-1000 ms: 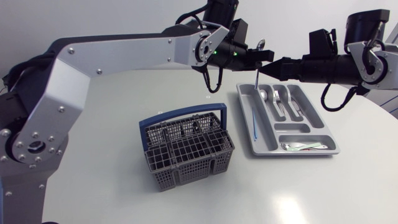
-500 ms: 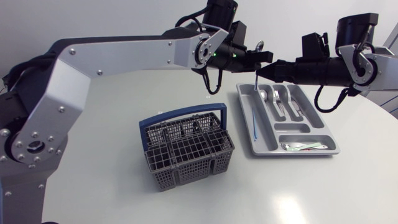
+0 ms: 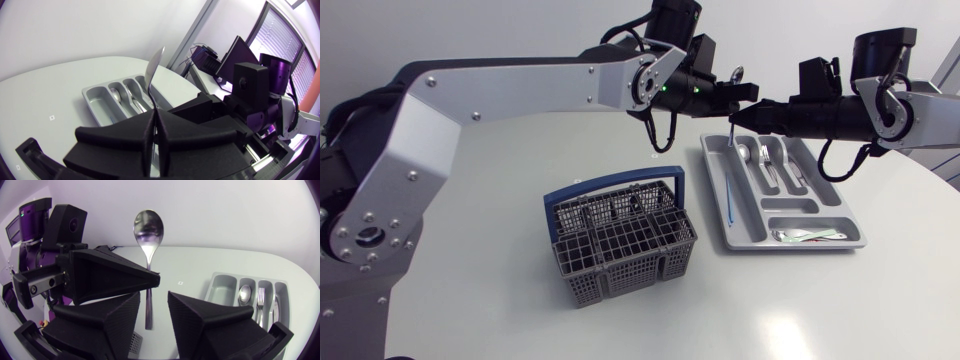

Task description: Unload the cutlery basket into the drawer organizer.

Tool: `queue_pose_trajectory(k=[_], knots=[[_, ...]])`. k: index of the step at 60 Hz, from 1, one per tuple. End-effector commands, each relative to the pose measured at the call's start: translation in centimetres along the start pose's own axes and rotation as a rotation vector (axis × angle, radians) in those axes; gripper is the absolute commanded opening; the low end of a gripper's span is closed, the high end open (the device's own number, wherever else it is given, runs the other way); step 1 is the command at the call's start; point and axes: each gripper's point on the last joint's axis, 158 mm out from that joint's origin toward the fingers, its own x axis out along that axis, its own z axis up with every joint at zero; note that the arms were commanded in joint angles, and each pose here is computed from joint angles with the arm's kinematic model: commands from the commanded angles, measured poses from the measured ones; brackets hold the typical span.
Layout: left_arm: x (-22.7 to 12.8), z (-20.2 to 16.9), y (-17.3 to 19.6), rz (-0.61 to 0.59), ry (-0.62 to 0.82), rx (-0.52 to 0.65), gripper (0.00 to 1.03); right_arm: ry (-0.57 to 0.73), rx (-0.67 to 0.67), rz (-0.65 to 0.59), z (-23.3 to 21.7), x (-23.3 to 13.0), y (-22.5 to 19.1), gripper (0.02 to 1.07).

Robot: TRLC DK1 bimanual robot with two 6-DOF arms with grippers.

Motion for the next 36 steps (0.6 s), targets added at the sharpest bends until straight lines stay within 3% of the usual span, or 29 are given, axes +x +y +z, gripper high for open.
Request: queue_pose_trajectory(k=[1,20,36], knots=[[-1.2,0.9,-1.4,-0.016,-0.021,-0.021,0.03,-0.010,0.013,0.003,0.4,0.6,0.1,0.38],[-1.2,0.9,-1.5,-0.018,-0.023,-0.023,0.03,-0.009,0.007,0.013,0.2,1.0,0.6,0.18],[-1.2,1.0,-1.3,-0.016,-0.026,-0.023,0.03,-0.028,-0.009,0.015,0.3,0.9,1.1,0.08]])
